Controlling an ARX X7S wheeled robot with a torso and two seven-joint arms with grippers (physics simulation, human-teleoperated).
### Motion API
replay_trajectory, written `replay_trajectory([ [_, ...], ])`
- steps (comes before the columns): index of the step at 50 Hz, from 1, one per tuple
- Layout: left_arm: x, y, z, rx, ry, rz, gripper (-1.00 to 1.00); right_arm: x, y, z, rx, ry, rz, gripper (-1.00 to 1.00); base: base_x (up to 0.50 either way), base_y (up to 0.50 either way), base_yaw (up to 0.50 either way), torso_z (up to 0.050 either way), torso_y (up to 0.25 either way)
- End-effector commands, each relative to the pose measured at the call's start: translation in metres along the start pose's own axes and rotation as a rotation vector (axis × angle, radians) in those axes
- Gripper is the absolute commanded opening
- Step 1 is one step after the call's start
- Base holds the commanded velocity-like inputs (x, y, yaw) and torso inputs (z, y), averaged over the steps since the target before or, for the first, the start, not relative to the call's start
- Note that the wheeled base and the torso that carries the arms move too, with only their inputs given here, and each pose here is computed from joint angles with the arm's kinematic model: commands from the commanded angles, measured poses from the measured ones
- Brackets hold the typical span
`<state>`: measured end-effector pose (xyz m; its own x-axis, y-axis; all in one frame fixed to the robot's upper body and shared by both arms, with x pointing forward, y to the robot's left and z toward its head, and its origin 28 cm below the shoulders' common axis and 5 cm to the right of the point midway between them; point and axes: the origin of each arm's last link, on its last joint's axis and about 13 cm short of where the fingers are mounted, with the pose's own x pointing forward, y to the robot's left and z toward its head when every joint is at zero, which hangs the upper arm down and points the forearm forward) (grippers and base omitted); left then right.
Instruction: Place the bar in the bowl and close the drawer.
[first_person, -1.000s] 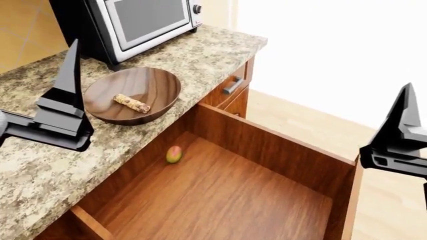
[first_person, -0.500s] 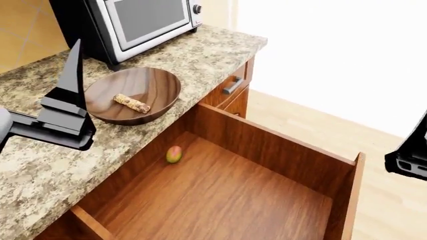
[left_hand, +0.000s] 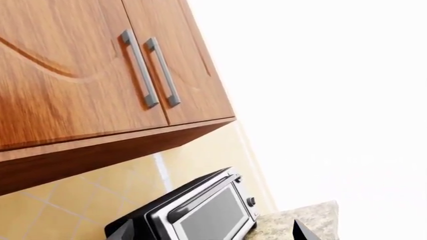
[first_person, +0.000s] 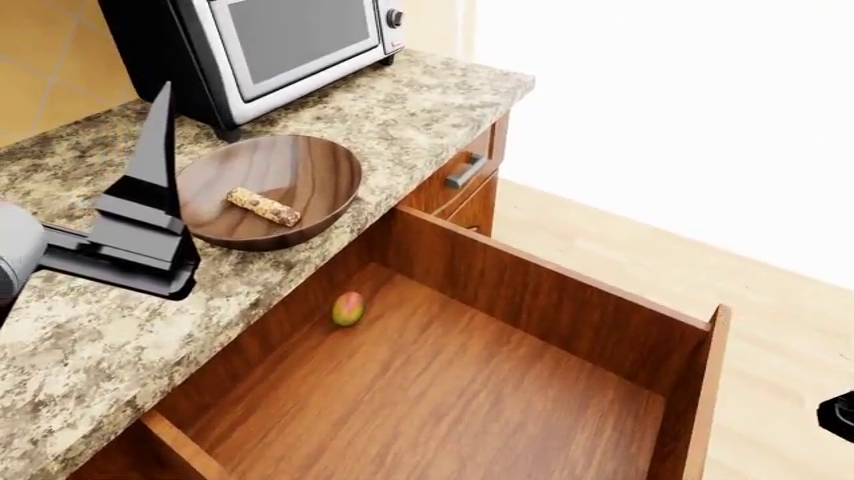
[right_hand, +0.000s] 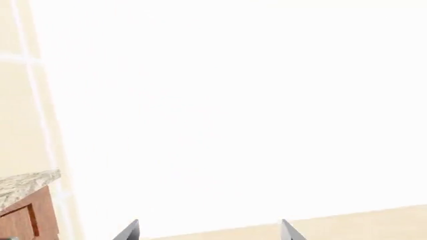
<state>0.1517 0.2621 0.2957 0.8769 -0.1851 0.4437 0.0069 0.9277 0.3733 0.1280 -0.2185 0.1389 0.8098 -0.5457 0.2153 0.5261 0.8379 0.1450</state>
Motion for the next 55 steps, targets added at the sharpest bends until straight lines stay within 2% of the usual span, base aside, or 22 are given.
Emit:
replay_trajectory([
  [1, 0.002, -0.001, -0.001, 0.002, 0.002, -0.004, 1.00, -0.012, -0.026, -0.024, -0.028, 0.069, -0.124, 1.00, 0.00, 0.00, 0.00, 0.000, 0.000],
  [18, 0.002, 0.000, 0.001, 0.009, 0.000, -0.007, 1.00, -0.024, -0.054, -0.054, -0.013, 0.155, -0.177, 1.00, 0.00, 0.00, 0.00, 0.000, 0.000],
  [27, 0.001, 0.000, 0.000, 0.015, 0.005, -0.006, 1.00, -0.028, -0.055, -0.076, -0.014, 0.225, -0.138, 1.00, 0.00, 0.00, 0.00, 0.000, 0.000],
  [34, 0.002, -0.001, -0.002, 0.016, 0.007, -0.006, 1.00, -0.028, -0.048, -0.099, -0.028, 0.303, -0.069, 1.00, 0.00, 0.00, 0.00, 0.000, 0.000],
  [41, 0.001, -0.001, -0.002, 0.016, 0.009, -0.006, 1.00, -0.018, -0.026, -0.124, -0.063, 0.371, -0.022, 1.00, 0.00, 0.00, 0.00, 0.000, 0.000],
  [45, 0.001, -0.001, -0.001, 0.019, 0.008, -0.005, 1.00, -0.015, -0.015, -0.133, -0.110, 0.423, 0.065, 1.00, 0.00, 0.00, 0.00, 0.000, 0.000],
  [49, 0.002, -0.002, -0.002, 0.019, 0.009, -0.006, 1.00, -0.016, -0.012, -0.139, -0.132, 0.459, 0.132, 1.00, 0.00, 0.00, 0.00, 0.000, 0.000],
  [52, 0.002, -0.001, -0.001, 0.020, 0.009, -0.007, 1.00, -0.018, -0.016, -0.144, -0.143, 0.473, 0.158, 1.00, 0.00, 0.00, 0.00, 0.000, 0.000],
  [55, 0.002, -0.001, -0.001, 0.020, 0.008, -0.008, 1.00, -0.021, -0.020, -0.148, -0.169, 0.490, 0.230, 1.00, 0.00, 0.00, 0.00, 0.000, 0.000],
])
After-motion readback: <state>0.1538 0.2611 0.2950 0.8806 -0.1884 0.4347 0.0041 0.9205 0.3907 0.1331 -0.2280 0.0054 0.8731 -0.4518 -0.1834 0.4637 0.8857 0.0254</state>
